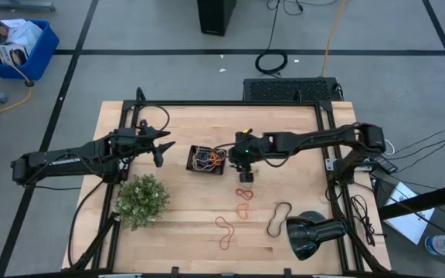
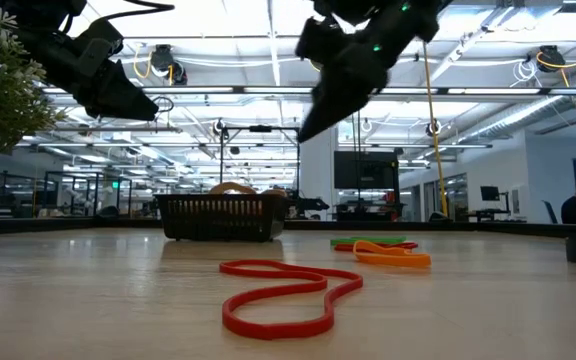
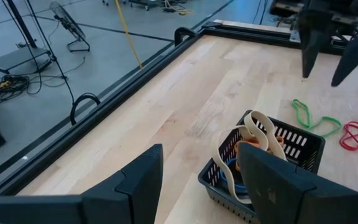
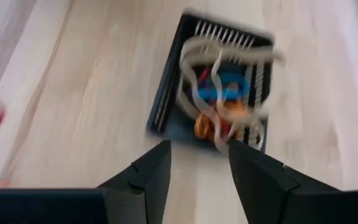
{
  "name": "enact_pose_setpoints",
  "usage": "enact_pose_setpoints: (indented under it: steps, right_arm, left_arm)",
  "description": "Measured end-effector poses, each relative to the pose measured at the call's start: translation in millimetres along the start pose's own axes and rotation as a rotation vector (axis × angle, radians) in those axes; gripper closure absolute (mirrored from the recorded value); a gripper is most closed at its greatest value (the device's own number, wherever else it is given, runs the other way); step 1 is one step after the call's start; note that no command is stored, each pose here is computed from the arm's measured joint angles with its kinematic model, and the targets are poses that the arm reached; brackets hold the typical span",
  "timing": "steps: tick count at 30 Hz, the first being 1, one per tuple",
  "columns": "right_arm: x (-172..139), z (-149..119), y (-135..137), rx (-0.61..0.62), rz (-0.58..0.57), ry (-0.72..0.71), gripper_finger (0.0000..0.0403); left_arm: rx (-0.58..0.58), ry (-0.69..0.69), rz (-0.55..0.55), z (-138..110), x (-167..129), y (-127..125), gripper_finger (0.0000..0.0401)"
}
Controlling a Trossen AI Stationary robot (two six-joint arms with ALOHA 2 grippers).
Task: Pick and place rubber bands into bin
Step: Put the top green rubber band into the black bin
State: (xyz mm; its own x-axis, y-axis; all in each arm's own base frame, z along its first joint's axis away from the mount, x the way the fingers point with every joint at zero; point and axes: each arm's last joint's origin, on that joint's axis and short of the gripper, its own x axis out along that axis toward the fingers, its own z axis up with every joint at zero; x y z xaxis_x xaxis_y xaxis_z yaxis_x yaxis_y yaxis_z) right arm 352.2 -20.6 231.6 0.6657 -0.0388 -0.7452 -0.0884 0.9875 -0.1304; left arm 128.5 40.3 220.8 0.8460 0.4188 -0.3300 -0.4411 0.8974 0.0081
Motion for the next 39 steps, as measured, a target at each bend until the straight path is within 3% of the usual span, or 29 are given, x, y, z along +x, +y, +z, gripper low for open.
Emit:
enact_pose_setpoints:
  steps: [5, 11, 25, 39]
  right_arm:
    - [-7, -14, 6, 0.049, 0.025, 0.105, 0.0246]
    - [10, -55, 12, 0.07, 0.033, 0.198, 0.0256]
    - [33, -109, 22, 0.069, 0.007, 0.066, 0.0271]
    - [36, -133, 22, 0.054, -0.05, 0.062, 0.031]
  left_arm:
    - [0.0, -0.001, 0.0, 0, 0, 0, 0.0185]
    - [0.0, -0.002, 0.0, 0, 0, 0, 0.0185]
    - [0.0, -0.002, 0.0, 0, 0, 0, 0.0185]
    - [-0.001, -0.003, 0.0, 0, 0, 0, 0.0185]
